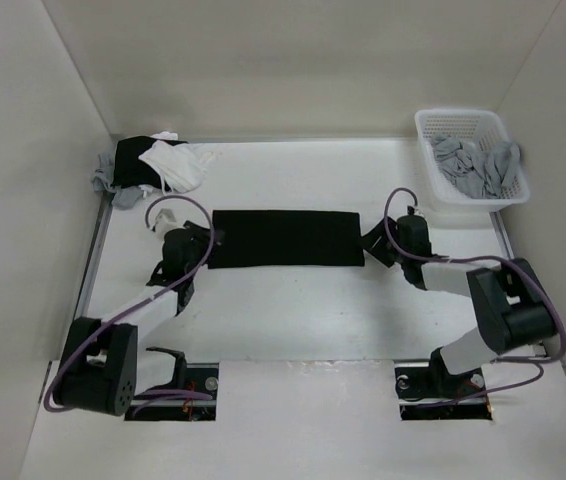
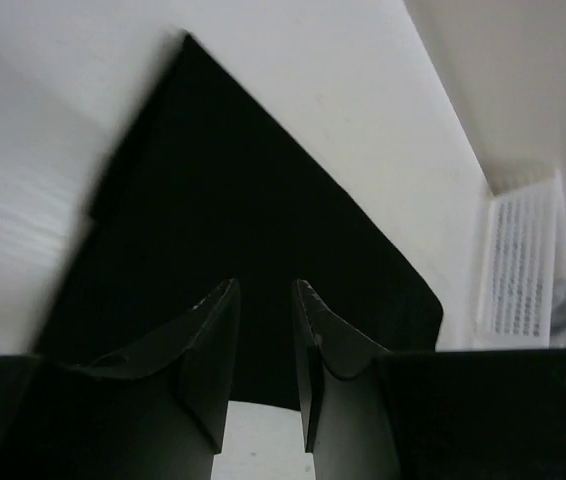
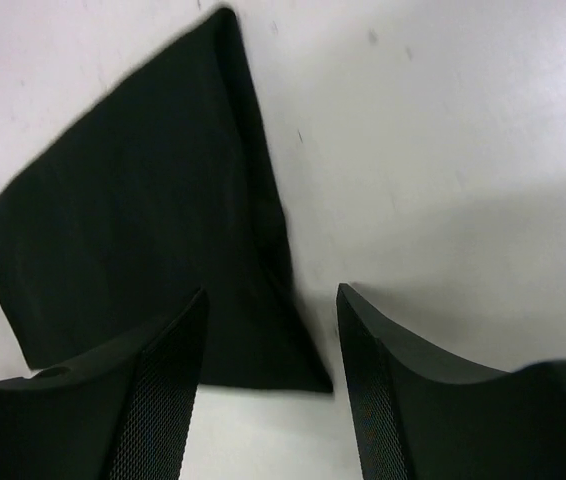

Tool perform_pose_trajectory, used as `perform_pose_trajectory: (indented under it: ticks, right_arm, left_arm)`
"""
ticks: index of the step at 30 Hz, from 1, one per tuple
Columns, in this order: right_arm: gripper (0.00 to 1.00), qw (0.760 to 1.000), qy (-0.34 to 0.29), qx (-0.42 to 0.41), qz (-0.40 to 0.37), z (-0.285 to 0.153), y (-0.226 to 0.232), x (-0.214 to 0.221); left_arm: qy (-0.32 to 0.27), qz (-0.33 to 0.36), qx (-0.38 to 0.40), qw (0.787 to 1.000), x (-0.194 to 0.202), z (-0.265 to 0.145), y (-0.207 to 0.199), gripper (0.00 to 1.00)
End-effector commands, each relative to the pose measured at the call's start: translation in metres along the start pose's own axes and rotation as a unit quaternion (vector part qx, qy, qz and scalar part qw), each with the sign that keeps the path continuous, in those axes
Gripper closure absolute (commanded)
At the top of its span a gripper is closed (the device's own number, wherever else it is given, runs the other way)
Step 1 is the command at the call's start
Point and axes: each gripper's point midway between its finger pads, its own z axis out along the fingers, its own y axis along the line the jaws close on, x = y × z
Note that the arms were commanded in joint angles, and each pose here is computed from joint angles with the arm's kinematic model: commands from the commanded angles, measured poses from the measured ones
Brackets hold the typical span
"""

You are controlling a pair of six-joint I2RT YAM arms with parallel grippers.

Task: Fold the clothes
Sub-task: Fold the tank top

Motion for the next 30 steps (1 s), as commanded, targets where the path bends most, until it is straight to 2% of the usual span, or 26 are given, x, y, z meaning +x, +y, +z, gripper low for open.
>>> perform_pose_trajectory:
  ticks: [1, 4, 9, 11, 14, 17, 23, 27, 30]
  right_arm:
    - [0.41, 0.999, -0.014, -0.043, 0.0, 0.017, 0.025, -0.018]
    - [0.41, 0.999, 0.006, -0.044, 0.014, 0.023, 0.028, -0.012]
    - [0.45, 0.996, 0.059, -0.037, 0.059, 0.049, 0.019, 0.013]
    - [0.56, 0.993, 0.066, -0.053, 0.088, 0.054, 0.021, 0.019]
    - [0.81, 0.989, 0.058, -0.071, 0.114, 0.054, 0.022, 0.017]
    - [0.93, 0.989, 0.033, -0.091, 0.115, 0.04, 0.024, 0.012]
    - [0.97, 0.989, -0.014, -0.101, 0.105, -0.022, 0.016, 0.005]
    - [0.98, 0.994, -0.044, -0.081, 0.065, -0.057, 0.012, 0.001]
    - [0.97, 0.994, -0.065, -0.085, 0.023, -0.083, 0.037, -0.003]
  left_arm:
    - [-0.006, 0.017, 0.068, 0.997, 0.007, 0.01, -0.058, 0.75]
    - [0.006, 0.022, 0.09, 0.996, 0.021, 0.01, -0.071, 0.75]
    - [0.005, 0.024, 0.118, 0.993, 0.023, 0.002, -0.088, 0.75]
    - [0.004, 0.026, 0.131, 0.991, 0.022, -0.004, -0.095, 0.75]
    - [0.003, 0.031, 0.143, 0.989, 0.021, -0.011, -0.101, 0.76]
    - [0.007, 0.037, 0.151, 0.988, 0.025, -0.016, -0.104, 0.76]
    - [0.027, 0.042, 0.159, 0.986, 0.042, -0.025, -0.105, 0.76]
    - [0.039, 0.042, 0.164, 0.985, 0.052, -0.031, -0.105, 0.76]
    - [0.043, 0.041, 0.166, 0.984, 0.054, -0.035, -0.105, 0.76]
